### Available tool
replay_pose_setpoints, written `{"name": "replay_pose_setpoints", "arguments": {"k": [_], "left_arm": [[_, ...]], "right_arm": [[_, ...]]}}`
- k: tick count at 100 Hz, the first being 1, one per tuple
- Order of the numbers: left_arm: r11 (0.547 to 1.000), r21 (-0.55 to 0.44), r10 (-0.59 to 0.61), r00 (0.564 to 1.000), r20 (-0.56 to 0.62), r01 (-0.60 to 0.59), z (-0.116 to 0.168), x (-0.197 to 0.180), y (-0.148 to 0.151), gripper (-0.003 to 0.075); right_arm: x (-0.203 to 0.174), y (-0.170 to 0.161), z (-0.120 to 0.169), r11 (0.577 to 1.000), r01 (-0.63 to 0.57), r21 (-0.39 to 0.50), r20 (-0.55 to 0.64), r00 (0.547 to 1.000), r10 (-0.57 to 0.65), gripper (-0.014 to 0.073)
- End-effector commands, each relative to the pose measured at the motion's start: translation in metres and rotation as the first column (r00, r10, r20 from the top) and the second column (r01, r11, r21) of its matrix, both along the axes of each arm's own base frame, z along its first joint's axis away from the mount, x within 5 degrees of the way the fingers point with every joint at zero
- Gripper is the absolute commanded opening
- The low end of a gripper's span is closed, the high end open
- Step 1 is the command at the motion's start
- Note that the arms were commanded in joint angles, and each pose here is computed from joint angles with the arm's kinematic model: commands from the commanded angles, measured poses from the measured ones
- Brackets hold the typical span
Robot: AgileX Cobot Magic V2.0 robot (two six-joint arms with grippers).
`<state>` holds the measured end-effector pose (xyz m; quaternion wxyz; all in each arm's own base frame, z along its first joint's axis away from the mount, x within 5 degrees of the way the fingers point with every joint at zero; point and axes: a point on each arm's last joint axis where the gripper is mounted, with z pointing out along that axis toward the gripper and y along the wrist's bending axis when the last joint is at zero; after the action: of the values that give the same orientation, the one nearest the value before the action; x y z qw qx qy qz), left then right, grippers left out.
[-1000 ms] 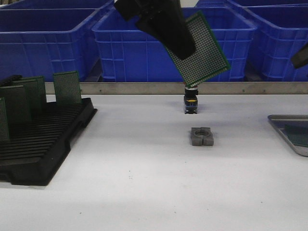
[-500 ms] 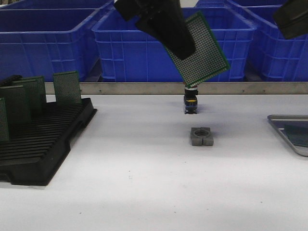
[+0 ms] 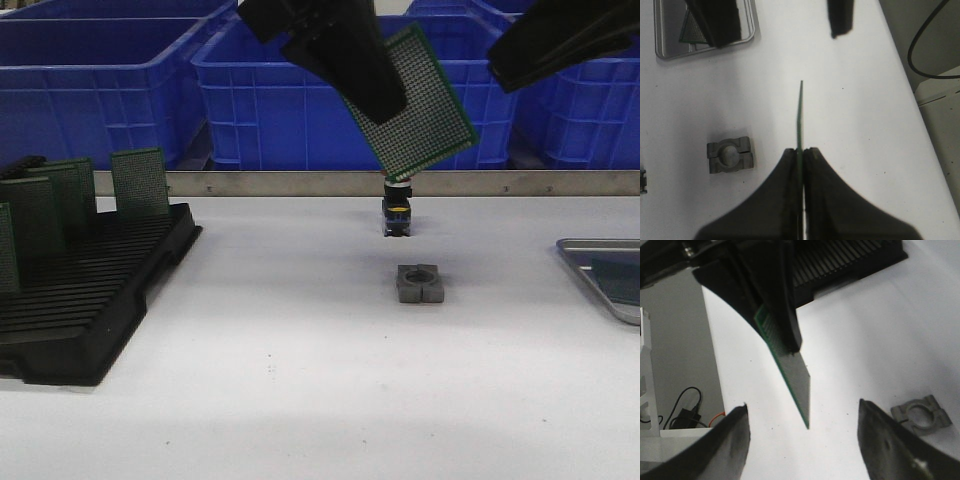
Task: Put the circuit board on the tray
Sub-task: 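Grasp the held board's edge with the right gripper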
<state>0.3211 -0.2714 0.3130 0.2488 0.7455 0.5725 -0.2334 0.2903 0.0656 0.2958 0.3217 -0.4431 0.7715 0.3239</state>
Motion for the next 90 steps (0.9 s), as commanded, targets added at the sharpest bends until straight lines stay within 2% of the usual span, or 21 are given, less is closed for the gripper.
{"name": "replay_pose_setpoints", "arguments": {"k": [1,45,90], "left_arm": [[0.997,-0.078,-0.024,1.000,0.004,0.024,0.033,-0.016,0.001,-0.0018],[0.997,-0.079,-0.024,1.000,0.004,0.024,0.033,-0.016,0.001,-0.0018],[0.997,-0.079,-0.024,1.000,0.003,0.024,0.033,-0.016,0.001,-0.0018]], "right_arm": [[-0.009,0.011,0.021,0.997,-0.059,0.045,0.065,0.996,0.056,0.0487],[-0.002,0.025,0.012,1.000,0.000,-0.002,0.115,0.993,0.000,0.0487],[0.010,0.039,-0.012,1.000,-0.021,0.014,0.034,0.999,0.021,0.0485]]}}
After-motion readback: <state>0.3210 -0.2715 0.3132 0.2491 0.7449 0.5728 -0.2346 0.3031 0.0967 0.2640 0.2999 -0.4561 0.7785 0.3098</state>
